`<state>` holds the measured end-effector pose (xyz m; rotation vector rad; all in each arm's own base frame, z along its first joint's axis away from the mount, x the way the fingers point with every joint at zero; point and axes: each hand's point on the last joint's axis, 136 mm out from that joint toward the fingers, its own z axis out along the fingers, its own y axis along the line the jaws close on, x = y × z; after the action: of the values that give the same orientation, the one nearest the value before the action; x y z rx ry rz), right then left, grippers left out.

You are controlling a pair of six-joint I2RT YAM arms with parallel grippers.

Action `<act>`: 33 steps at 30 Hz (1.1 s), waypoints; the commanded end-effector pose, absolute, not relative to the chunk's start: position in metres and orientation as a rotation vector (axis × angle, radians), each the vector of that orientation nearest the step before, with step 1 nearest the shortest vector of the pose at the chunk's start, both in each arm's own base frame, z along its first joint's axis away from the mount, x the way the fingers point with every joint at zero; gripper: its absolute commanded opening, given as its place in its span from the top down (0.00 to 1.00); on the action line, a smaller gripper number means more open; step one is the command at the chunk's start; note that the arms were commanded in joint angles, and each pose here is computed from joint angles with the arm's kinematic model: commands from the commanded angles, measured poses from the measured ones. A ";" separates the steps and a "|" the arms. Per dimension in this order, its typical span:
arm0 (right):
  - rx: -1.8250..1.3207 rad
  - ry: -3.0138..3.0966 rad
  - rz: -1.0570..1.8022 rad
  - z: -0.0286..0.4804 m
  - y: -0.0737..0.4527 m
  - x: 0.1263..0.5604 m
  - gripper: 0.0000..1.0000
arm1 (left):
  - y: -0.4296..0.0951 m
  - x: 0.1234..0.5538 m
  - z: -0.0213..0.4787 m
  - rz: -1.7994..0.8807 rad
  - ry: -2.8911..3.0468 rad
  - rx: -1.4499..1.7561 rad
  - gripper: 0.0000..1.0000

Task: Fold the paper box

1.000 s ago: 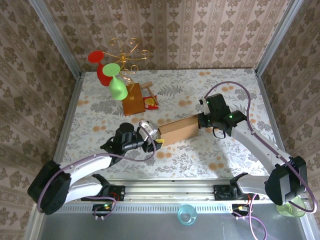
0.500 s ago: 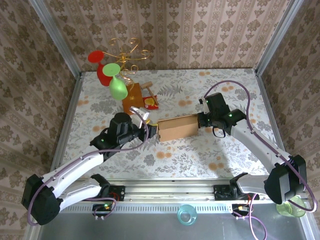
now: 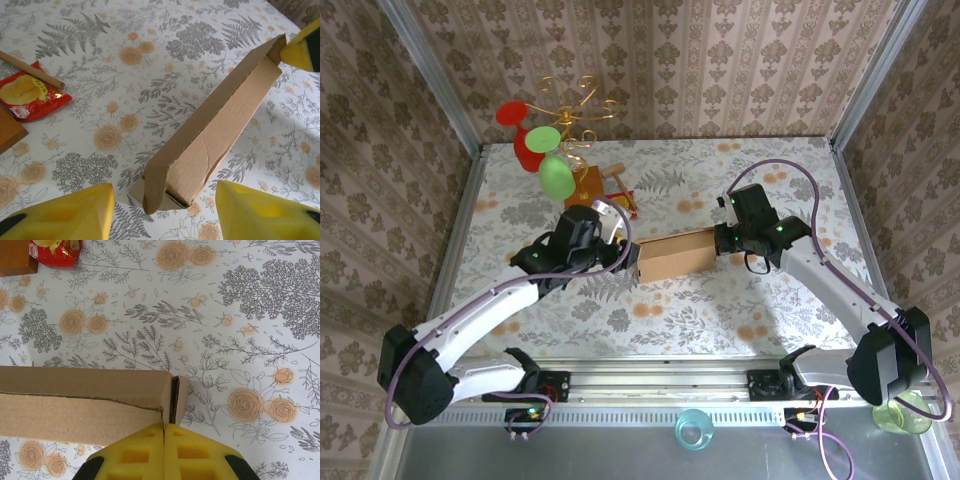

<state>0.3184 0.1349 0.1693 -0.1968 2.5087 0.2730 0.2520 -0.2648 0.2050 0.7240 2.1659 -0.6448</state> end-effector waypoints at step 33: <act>-0.180 2.524 0.255 0.173 0.135 0.322 1.00 | -0.280 0.254 0.196 -0.645 2.266 0.767 0.67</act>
<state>0.3192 0.1352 0.1694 -0.1976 2.5196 0.2693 0.2571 -0.2742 0.1858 0.7818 2.2668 -0.6040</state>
